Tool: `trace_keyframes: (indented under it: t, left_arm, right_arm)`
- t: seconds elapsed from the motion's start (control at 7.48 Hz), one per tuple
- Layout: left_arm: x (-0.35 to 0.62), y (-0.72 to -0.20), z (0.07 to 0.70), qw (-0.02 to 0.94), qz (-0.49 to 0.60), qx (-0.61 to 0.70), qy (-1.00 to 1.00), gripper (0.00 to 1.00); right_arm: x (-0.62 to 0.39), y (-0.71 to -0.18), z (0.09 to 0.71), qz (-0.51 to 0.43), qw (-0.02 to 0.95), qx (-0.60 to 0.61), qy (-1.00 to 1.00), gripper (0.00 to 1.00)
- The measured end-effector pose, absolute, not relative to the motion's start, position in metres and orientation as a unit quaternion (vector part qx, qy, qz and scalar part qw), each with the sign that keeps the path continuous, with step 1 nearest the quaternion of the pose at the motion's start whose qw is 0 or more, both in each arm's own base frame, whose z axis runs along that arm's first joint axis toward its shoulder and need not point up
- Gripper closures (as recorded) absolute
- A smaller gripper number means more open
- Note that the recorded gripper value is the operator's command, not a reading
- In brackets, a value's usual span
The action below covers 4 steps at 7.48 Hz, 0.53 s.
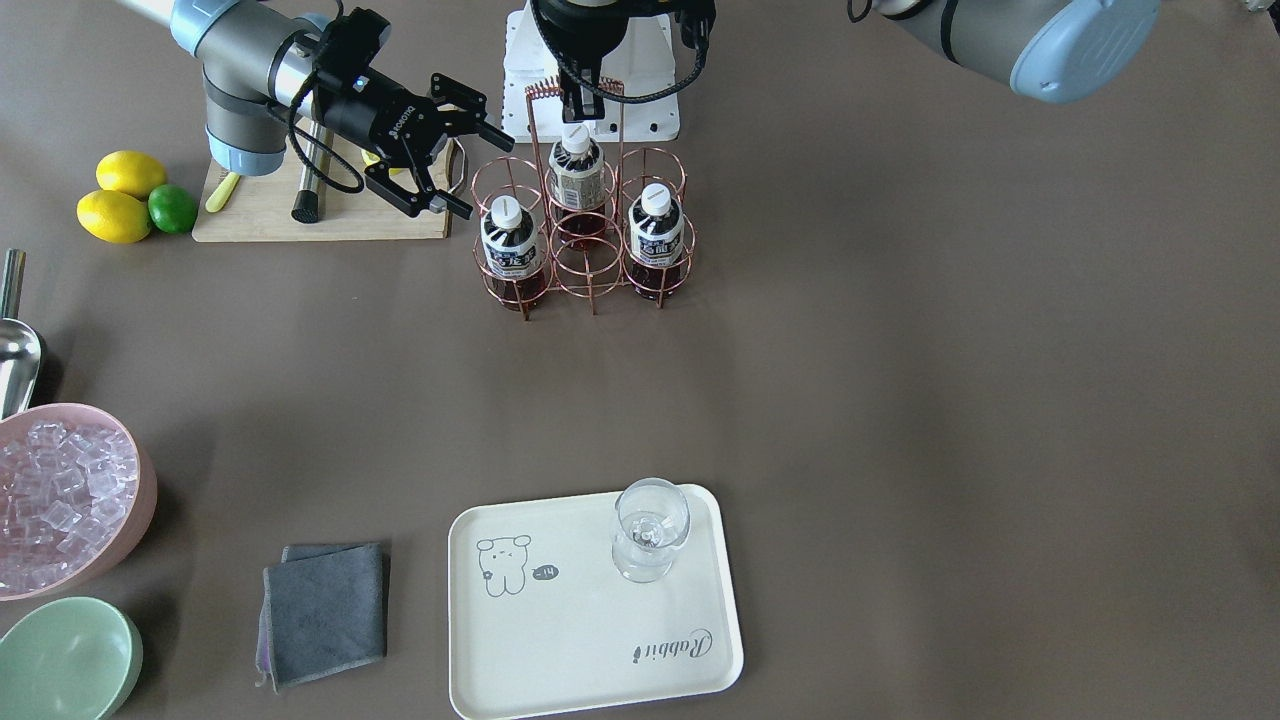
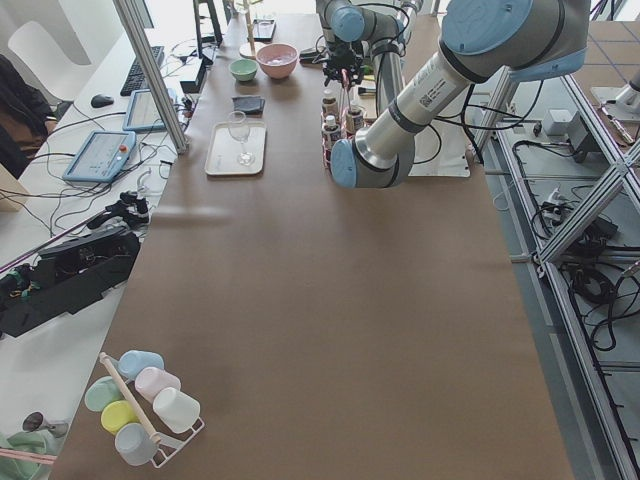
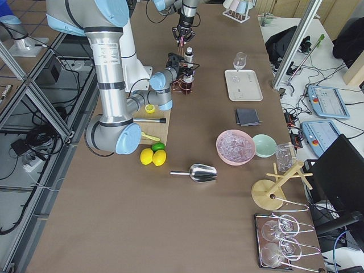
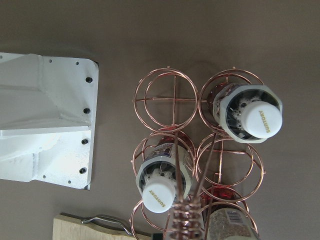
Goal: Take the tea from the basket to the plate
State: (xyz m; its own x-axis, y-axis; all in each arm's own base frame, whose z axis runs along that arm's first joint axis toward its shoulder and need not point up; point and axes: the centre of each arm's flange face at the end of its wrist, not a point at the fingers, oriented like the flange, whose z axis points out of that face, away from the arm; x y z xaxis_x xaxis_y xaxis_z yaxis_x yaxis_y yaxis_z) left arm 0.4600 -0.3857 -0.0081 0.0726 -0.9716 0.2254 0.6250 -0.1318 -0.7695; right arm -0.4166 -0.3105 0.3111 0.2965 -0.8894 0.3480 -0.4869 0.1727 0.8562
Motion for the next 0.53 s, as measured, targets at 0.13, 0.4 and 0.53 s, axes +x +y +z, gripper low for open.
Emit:
trace_keyframes:
  t: [0.13, 0.4, 0.53]
  left_arm:
    - [0.461, -0.384, -0.008, 0.621, -0.643, -0.39, 0.222, 1.0]
    - [0.461, -0.383, -0.008, 0.622, -0.642, -0.39, 0.222, 1.0]
    - [0.462, -0.383, -0.008, 0.622, -0.642, -0.39, 0.222, 1.0]
  right_arm:
    - [-0.418, -0.311, 0.311, -0.195, 0.526, 0.612, -0.558, 0.0]
    - [-0.425, -0.316, 0.305, -0.199, 0.536, 0.609, -0.549, 0.02]
    - [-0.429, -0.321, 0.298, -0.2, 0.542, 0.609, -0.544, 0.08]
